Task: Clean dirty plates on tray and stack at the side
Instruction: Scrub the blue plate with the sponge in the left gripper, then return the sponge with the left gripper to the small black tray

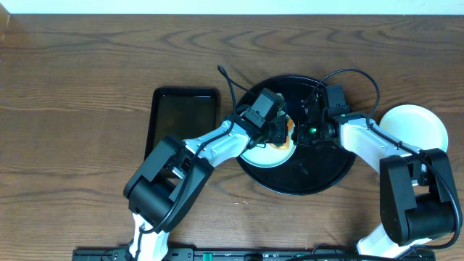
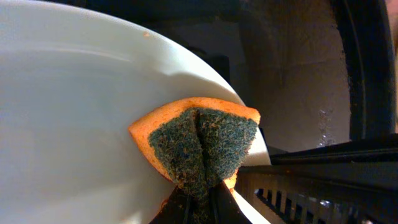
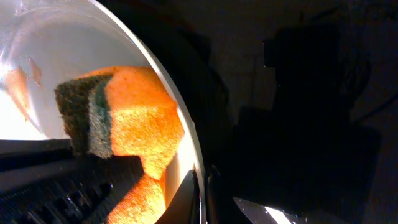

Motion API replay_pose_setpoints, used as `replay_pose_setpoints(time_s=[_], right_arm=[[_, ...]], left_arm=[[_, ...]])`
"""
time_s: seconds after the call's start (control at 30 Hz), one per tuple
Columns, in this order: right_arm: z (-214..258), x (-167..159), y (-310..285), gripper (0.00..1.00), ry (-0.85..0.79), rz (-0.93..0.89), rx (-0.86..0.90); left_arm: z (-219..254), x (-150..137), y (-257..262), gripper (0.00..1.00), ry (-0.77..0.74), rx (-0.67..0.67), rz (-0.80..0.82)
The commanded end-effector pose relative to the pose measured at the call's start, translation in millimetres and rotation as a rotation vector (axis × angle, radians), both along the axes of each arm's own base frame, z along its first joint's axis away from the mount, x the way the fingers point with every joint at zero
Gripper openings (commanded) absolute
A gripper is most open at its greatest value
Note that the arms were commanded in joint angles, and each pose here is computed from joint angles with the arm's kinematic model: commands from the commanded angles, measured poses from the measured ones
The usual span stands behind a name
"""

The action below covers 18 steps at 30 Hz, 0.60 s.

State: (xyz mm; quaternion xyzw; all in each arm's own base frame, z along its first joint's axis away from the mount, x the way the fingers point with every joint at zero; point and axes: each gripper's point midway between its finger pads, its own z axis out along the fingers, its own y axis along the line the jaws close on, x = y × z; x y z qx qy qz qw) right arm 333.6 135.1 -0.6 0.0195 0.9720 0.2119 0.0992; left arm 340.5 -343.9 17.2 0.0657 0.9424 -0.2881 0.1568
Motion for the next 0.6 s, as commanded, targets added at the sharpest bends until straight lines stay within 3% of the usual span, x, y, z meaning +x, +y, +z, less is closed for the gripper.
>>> replay_pose_setpoints(time_s=[0.0,0.1,0.3,0.57], right_arm=[[-19.6,-21.1,-1.6,0.04,0.078,0.008,-0.036],[-19.6,-21.0,-1.6,0.05,0.077,0.008,-0.036],[-19.6,-21.1,-1.6,0.04,0.078,0.008,-0.036],[-19.8,-21.7,-1.7,0.05,0.080,0.008,-0.037]], left_arm=[[-12.8,-10.2,-2.7,0.07,0.068,-0.017,-0.018],[-26.5,-10.7,11.2,0.08,0.079,0.060,0.014],[-45.8,6.9,81.1,0.07,0.014,0.363,0.135],[-37.0,39.0,127.6,0.08,0.011,0.373,0.247]])
